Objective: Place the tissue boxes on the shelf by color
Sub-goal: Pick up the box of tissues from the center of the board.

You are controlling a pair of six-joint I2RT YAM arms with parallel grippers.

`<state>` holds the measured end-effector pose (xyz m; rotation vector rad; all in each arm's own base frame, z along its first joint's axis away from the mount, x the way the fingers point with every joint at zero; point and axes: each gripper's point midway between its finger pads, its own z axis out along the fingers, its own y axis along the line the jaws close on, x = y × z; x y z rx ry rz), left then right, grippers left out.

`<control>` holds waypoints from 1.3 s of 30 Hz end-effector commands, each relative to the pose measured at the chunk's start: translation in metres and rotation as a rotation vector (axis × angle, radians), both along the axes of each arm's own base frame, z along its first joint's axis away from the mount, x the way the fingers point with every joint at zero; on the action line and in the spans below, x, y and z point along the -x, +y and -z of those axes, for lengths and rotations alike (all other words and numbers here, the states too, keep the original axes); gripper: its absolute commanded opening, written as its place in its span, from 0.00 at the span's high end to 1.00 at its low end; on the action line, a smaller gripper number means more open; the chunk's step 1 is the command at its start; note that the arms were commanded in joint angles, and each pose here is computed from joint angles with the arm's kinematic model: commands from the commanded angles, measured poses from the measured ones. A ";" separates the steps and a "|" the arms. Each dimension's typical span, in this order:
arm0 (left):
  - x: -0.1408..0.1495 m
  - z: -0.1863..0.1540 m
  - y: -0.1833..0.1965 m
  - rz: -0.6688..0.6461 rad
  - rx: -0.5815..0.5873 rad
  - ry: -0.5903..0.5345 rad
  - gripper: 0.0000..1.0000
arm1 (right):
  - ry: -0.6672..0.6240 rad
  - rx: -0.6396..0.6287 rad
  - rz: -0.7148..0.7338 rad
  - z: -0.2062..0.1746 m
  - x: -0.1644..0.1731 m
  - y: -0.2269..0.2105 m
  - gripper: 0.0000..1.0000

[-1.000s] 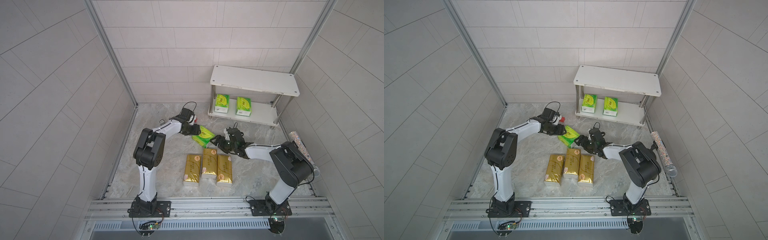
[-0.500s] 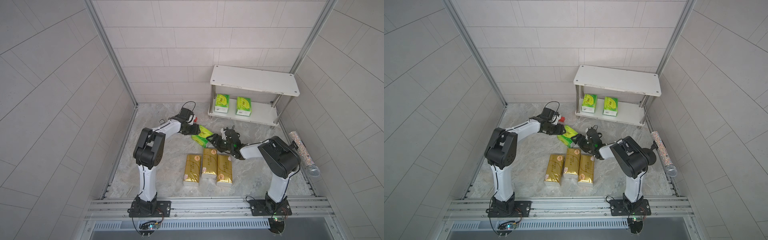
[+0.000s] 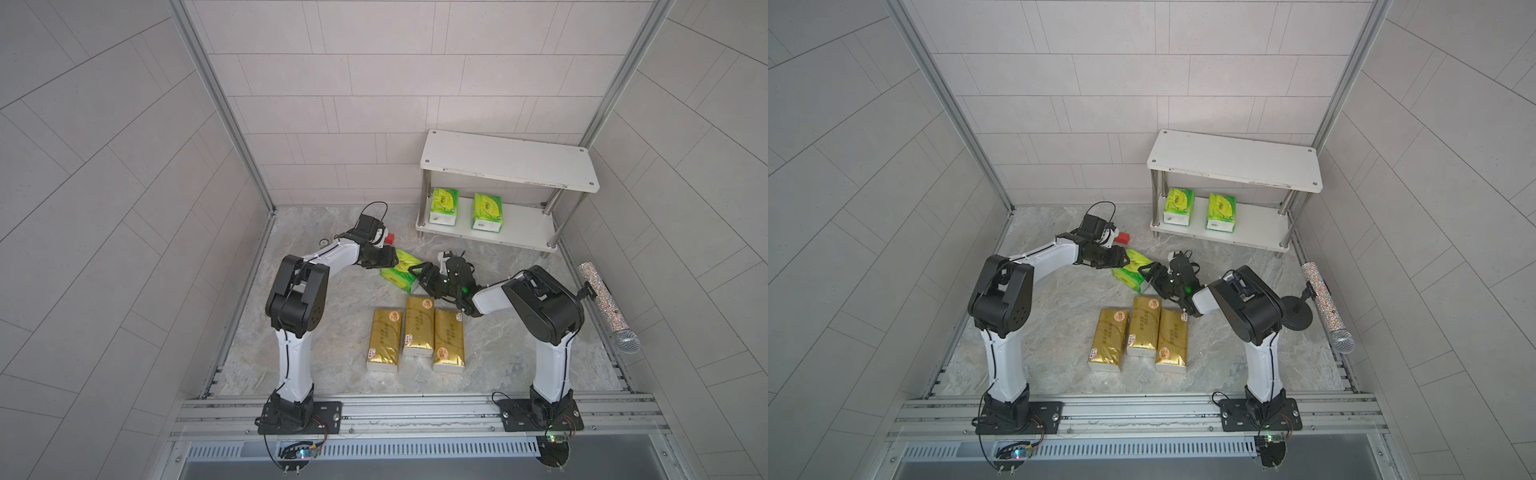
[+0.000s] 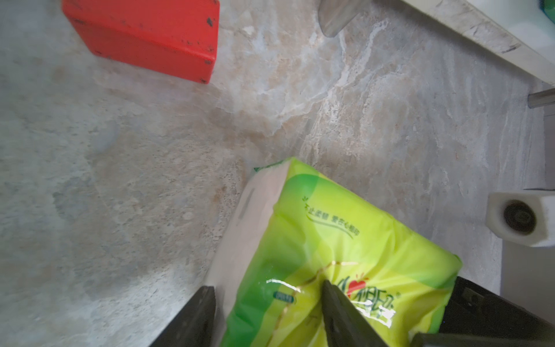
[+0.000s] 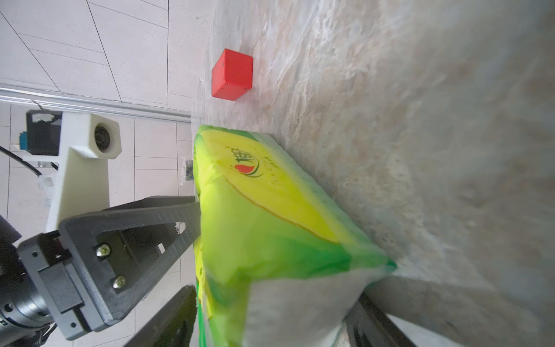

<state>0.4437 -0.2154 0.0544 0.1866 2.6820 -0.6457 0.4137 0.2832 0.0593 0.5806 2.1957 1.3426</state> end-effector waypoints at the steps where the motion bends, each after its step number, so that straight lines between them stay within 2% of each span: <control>1: 0.050 0.075 0.037 -0.030 -0.198 0.244 0.38 | -0.038 -0.040 0.001 -0.011 -0.006 0.011 0.25; 9: 0.055 0.078 0.028 -0.013 -0.199 0.250 0.39 | -0.091 -0.088 0.019 -0.027 -0.012 0.015 0.36; 14: 0.055 0.074 0.029 -0.019 -0.203 0.234 0.39 | -0.102 -0.099 0.023 -0.032 -0.011 0.015 0.50; 21: 0.040 0.046 0.037 -0.079 -0.237 0.169 0.33 | -0.111 -0.098 0.043 -0.046 -0.007 0.007 0.53; 27: 0.015 -0.007 0.052 -0.186 -0.265 0.069 0.21 | -0.099 -0.059 0.090 -0.050 0.000 -0.016 0.54; 34: -0.007 -0.092 0.057 -0.248 -0.255 -0.050 0.18 | -0.102 -0.047 0.147 -0.057 0.002 -0.043 0.55; 39: -0.002 -0.128 0.080 -0.308 -0.307 -0.075 0.17 | -0.107 -0.027 0.188 -0.066 0.004 -0.064 0.56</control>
